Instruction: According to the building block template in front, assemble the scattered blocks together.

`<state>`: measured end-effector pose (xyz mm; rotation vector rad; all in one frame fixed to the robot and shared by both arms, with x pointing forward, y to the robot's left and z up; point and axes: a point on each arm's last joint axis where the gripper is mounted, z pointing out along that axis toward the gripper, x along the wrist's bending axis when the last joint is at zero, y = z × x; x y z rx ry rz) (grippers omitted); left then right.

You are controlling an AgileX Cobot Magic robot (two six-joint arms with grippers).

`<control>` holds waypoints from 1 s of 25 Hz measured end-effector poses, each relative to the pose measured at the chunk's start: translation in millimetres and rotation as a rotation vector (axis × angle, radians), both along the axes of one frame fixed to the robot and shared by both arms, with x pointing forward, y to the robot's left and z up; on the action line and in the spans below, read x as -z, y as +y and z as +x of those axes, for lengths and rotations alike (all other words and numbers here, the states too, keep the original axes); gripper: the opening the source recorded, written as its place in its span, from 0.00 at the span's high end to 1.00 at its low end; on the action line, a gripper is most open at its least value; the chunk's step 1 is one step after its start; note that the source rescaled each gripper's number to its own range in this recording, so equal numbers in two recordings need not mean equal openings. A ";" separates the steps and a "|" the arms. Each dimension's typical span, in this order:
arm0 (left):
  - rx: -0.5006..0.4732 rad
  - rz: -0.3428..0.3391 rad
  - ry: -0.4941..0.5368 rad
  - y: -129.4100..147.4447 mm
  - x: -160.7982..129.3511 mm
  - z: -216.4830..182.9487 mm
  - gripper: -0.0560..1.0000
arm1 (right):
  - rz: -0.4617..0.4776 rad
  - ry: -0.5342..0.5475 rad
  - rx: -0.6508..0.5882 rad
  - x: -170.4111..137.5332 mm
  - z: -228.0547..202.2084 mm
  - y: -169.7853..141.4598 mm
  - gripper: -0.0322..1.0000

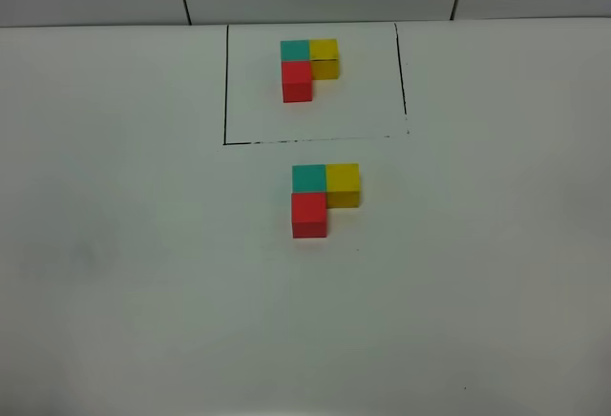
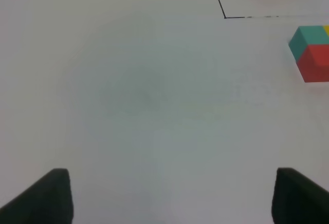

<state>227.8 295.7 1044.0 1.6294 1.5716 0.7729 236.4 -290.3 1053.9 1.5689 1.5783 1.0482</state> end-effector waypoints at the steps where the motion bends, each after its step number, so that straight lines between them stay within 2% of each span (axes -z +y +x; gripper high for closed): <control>1: 0.000 0.000 0.000 0.0 0.0 0.0 0.23 | 0.000 0.000 0.000 0.0 0.0 0.0 0.24; 16: 0.000 0.000 0.000 0.0 0.0 0.0 0.23 | 0.003 0.000 0.000 0.0 0.0 -0.2 0.24; 25: 0.000 0.000 0.000 0.0 0.0 0.0 0.23 | 0.028 0.005 0.045 0.2 0.1 -2.7 0.24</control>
